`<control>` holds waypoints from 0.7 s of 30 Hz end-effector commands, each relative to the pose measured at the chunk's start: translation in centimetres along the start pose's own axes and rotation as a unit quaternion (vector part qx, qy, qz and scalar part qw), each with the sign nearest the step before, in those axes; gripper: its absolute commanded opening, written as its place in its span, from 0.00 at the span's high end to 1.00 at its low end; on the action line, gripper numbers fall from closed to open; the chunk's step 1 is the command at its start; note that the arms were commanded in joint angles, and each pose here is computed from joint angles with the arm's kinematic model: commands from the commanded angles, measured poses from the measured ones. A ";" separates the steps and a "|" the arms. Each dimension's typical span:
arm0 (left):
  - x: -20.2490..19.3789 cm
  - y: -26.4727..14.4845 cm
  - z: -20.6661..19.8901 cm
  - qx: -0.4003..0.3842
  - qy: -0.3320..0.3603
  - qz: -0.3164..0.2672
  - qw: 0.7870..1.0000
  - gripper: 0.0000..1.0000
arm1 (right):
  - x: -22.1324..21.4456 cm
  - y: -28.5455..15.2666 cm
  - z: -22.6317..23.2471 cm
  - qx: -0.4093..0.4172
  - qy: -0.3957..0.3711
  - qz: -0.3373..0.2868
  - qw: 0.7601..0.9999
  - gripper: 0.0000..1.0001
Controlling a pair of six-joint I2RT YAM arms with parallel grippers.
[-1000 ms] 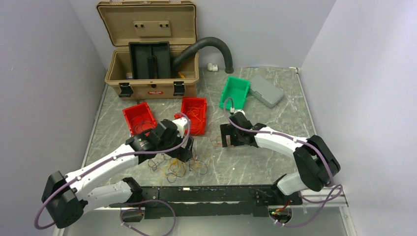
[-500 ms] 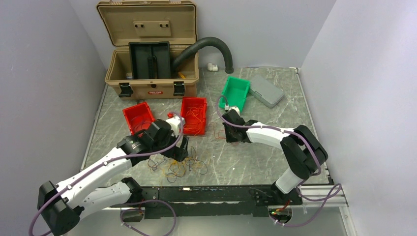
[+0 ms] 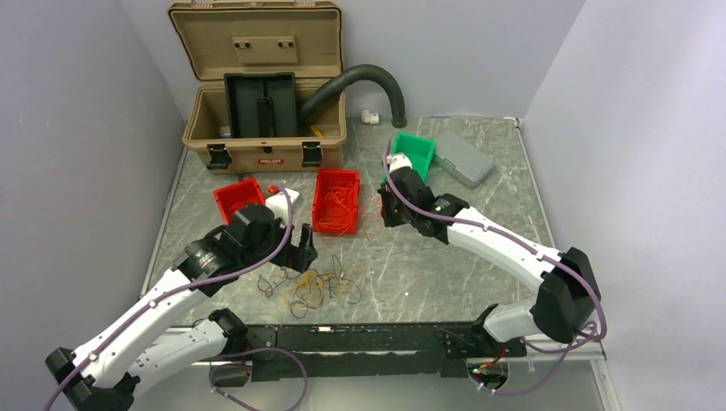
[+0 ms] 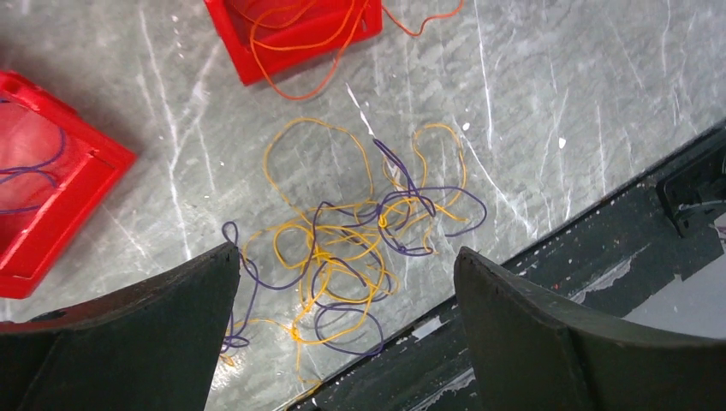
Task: Untangle the cables
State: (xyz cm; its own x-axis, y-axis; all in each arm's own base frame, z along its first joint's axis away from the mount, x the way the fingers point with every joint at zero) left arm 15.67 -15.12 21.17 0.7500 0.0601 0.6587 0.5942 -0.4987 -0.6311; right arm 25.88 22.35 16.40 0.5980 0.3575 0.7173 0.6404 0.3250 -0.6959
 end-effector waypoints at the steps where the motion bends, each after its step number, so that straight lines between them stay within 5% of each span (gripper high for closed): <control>1: 2.1 -1.9 0.2 0.012 0.001 -0.057 0.998 0.03 | 4.6 -2.8 1.7 0.035 -0.029 -0.042 0.998 1.00; 13: 2.8 -3.9 1.1 0.031 -0.005 -0.099 0.995 0.01 | 13.9 -5.2 3.4 0.000 -0.046 -0.107 0.993 1.00; 21: 2.6 -3.6 1.2 0.032 -0.003 -0.096 0.995 0.00 | 16.0 -3.5 4.7 0.021 -0.072 -0.112 0.991 1.00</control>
State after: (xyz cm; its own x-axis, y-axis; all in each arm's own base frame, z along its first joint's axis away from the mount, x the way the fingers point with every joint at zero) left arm 15.52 -12.31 23.46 0.6553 0.1364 0.7429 0.7167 -0.4226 -0.5547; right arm 29.83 29.92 30.86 0.3773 0.3480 0.8582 0.7376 0.4475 -0.5057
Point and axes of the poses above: each gripper's point midway between its finger pads, its own y axis out along the fingers, its own z axis along the line the jaws close on, x = y × z, the point moved 4 cm from there along -y, back along the fingers, and after that the axes turned 14 degrees about -y, right-handed, at the moved point
